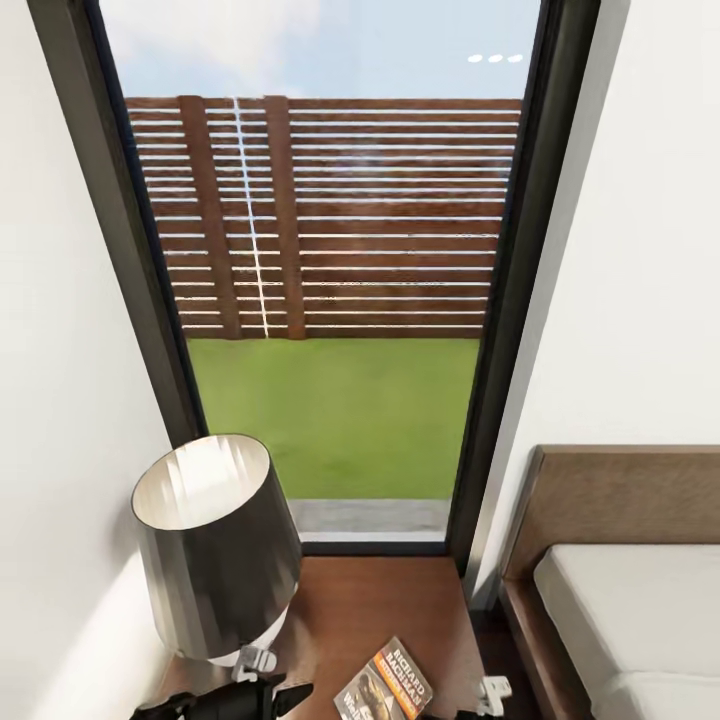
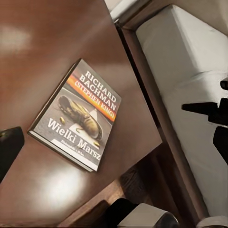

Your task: In the bedroom, move the book from the bed onto either nightstand, and place the two sandals side by side next to the bed.

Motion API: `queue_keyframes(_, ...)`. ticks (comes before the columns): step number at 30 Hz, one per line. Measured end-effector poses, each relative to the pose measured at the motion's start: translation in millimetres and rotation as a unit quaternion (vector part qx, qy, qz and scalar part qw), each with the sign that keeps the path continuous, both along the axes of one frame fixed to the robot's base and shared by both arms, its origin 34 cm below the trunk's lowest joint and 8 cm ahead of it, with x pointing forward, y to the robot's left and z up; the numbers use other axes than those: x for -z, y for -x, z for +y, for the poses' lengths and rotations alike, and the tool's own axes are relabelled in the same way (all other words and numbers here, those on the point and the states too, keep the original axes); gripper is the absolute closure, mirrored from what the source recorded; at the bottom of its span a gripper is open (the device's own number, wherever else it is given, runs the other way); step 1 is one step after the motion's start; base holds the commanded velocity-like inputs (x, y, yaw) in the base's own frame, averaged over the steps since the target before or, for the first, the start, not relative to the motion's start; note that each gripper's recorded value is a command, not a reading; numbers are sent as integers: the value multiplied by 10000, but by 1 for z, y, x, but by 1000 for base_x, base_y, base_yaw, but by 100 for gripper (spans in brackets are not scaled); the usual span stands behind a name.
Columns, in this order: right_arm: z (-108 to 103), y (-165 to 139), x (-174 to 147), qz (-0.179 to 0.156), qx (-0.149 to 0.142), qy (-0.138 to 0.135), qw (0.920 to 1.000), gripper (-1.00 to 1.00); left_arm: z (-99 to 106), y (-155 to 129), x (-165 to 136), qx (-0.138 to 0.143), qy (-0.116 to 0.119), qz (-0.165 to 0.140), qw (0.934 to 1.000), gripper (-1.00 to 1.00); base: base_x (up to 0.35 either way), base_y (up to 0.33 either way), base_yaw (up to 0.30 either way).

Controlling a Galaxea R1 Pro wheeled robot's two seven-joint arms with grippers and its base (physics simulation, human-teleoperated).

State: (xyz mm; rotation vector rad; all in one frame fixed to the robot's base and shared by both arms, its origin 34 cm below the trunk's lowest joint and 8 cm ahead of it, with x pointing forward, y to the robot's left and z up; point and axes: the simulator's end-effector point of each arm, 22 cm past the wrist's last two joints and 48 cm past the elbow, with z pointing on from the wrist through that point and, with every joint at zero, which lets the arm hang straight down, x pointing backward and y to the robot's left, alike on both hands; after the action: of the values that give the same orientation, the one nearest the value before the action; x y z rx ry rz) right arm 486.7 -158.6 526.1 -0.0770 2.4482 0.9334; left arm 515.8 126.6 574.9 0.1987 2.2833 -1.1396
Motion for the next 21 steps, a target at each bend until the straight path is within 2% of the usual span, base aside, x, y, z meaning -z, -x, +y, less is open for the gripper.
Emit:
queue_keyframes(3, -1, 2, -4, 22, 12, 6, 10000, -100, 2, 10, 3, -10, -35, 97, 9999, -100, 0, 0, 0)
queue_keyframes(7, -6, 13, -1, 102, 64, 69, 9999, -100, 12, 26, 17, -72, -373, 40, 9993, -100, 0, 0, 0)
queue_keyframes(8, -11, 30, 8, 274, 97, 128, 9995, -100, 12, 27, 18, -76, -411, 30, 9991, -100, 0, 0, 0)
queue_keyframes(9, -20, 61, 24, 625, 147, 229, 9977, -100, 14, 29, 19, -108, -476, 39, 9988, -100, 0, 0, 0)
queue_keyframes(10, -22, 67, 25, 698, 195, 236, 9971, -100, 15, 29, 19, -127, -504, 52, 9986, -100, 0, 0, 0)
queue_keyframes(12, -27, 86, 31, 911, 234, 289, 9952, -100, 22, 39, 28, -211, -663, 217, 9973, -100, 0, 0, 0)
queue_keyframes(13, -31, 102, 35, 1090, 251, 338, 9931, -100, 30, 48, 38, -308, -848, 355, 9953, -100, 0, 0, 0)
queue_keyframes(15, -33, 110, 35, 1195, 277, 359, 9918, -100, 37, 55, 42, -401, -996, 413, 9934, -100, 0, 0, 0)
queue_keyframes(18, -35, 122, 33, 1323, 299, 378, 9900, -100, 50, 101, 65, -521, -1331, 764, 9868, -100, 0, 0, 0)
queue_keyframes(21, -35, 136, 32, 1434, 299, 388, 9885, -100, 56, 125, 72, -579, -1473, 947, 9828, -100, 0, 0, 0)
